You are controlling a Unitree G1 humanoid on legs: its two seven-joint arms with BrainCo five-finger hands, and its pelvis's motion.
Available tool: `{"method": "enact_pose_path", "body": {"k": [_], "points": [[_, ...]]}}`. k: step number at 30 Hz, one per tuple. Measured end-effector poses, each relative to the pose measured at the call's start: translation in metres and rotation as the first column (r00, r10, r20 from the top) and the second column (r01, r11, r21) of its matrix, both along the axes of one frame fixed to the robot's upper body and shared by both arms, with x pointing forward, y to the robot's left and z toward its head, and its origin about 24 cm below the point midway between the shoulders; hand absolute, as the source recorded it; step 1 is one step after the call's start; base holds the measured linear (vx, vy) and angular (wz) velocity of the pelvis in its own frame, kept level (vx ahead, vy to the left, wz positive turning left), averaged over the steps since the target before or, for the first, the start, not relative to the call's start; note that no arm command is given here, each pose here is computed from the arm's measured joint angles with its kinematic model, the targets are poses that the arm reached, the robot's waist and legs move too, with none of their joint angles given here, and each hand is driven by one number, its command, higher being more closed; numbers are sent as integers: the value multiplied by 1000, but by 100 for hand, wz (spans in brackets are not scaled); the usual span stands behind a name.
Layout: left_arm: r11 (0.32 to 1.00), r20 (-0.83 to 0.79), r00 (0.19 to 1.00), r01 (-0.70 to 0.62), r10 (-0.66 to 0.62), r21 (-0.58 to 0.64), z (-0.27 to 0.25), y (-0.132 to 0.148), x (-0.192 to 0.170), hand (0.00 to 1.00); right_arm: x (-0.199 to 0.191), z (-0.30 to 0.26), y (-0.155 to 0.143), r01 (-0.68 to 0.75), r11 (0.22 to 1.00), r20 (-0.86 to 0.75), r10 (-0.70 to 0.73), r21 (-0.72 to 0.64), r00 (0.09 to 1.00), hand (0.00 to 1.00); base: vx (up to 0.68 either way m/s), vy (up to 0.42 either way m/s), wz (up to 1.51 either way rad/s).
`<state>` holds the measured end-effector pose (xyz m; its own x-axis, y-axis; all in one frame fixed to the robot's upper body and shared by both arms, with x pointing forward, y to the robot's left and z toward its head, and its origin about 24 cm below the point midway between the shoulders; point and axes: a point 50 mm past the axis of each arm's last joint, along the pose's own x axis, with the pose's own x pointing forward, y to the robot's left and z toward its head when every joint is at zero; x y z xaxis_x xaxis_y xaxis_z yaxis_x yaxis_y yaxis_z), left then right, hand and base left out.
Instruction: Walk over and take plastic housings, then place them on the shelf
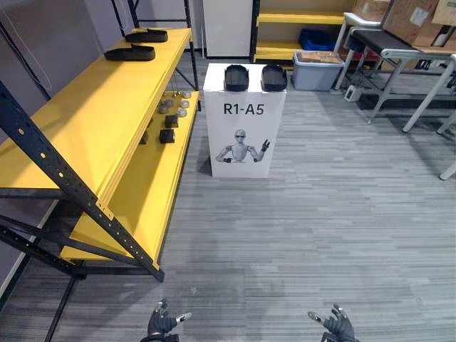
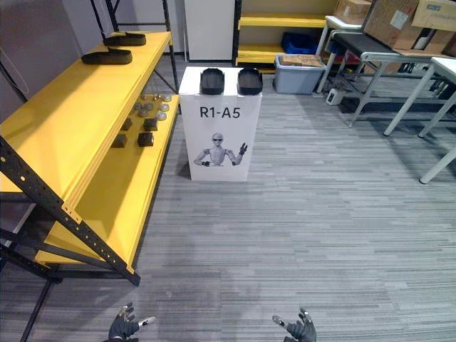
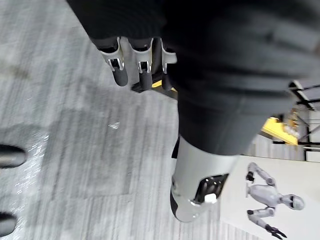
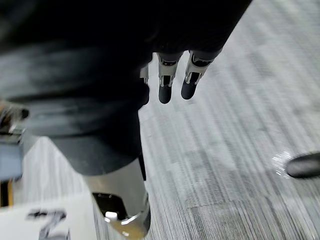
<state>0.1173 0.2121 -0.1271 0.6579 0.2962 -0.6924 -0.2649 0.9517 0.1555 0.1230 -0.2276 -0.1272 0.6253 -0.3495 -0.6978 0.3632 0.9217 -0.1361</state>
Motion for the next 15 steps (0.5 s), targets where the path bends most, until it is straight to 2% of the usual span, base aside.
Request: {"method": "enact_pose_path", "body": {"k": [3,15], "points": [[1000,4,1000,-20,20,7,1,2,-4,0,2,1,0,-57,998,-8,57,-30,998,0,0,0,0],[1000,17,1000,-22,22,-19,2,-5,-6,0,-6,-3,1,-35,999,-22,35,3,999,0,-44,0,-2]]}}
